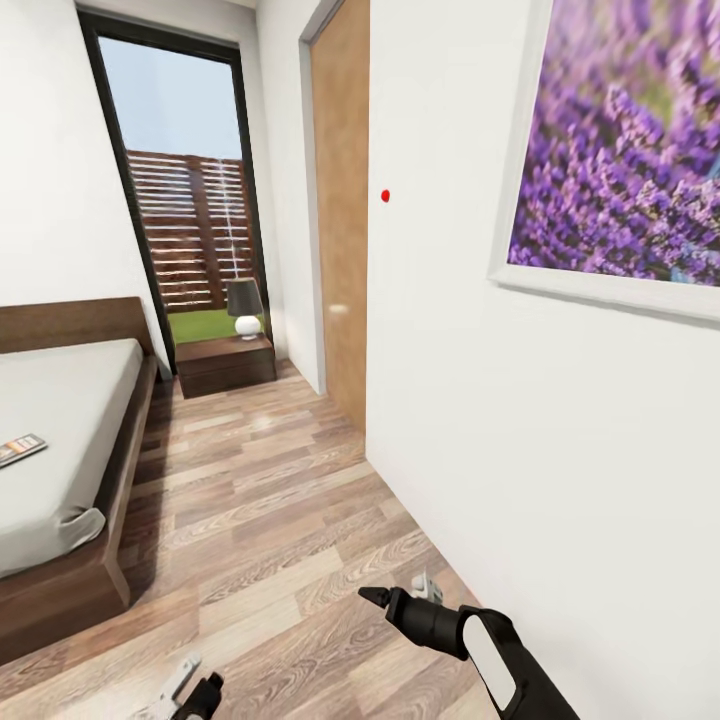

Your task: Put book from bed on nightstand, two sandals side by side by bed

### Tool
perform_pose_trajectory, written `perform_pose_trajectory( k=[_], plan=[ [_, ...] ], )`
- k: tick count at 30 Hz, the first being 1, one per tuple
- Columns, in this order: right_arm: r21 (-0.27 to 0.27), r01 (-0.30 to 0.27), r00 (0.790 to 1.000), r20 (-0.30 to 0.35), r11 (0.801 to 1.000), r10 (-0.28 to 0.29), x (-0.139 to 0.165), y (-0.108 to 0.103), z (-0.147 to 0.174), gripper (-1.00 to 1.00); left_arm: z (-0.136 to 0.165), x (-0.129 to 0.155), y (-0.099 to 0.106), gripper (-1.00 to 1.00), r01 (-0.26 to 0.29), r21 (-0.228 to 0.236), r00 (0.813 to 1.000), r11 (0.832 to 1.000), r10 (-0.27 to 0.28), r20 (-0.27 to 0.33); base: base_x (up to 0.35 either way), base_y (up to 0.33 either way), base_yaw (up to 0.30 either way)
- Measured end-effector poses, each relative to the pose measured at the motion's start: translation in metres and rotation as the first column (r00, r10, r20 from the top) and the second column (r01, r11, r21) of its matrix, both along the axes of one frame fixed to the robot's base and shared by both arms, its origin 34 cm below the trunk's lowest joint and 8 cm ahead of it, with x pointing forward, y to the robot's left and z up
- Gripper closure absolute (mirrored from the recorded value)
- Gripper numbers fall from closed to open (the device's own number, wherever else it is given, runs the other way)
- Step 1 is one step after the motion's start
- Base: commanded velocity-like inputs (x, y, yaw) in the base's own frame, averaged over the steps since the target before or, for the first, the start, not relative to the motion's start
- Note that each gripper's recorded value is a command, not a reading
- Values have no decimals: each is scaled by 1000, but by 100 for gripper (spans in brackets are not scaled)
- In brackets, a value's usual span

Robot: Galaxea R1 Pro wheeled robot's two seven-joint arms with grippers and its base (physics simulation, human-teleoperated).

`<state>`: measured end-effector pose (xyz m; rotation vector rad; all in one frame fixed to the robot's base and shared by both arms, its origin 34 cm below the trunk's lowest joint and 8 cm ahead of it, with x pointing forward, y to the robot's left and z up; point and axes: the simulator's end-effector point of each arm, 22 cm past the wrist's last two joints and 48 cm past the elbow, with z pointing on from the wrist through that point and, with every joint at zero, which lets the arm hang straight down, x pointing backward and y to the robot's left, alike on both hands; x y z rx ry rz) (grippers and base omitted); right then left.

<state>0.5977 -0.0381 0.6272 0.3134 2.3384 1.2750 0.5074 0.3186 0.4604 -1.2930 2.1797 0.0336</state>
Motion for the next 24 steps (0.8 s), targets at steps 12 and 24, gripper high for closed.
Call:
perform_pose_trajectory(
  k=[12, 24],
  plan=[
    [1, -1, 1000, -5, 1000, 1, -5, 0, -25, -100, -20, 13, -30, -100, -81, -285, 997, 955, 79, -20, 0, 0, 0],
    [2, -2, 1000, -6, 1000, 2, -9, 0, -49, -100, -43, 10, -18, -100, -104, -278, 994, 955, 106, -7, 0, 0, 0]
  ],
)
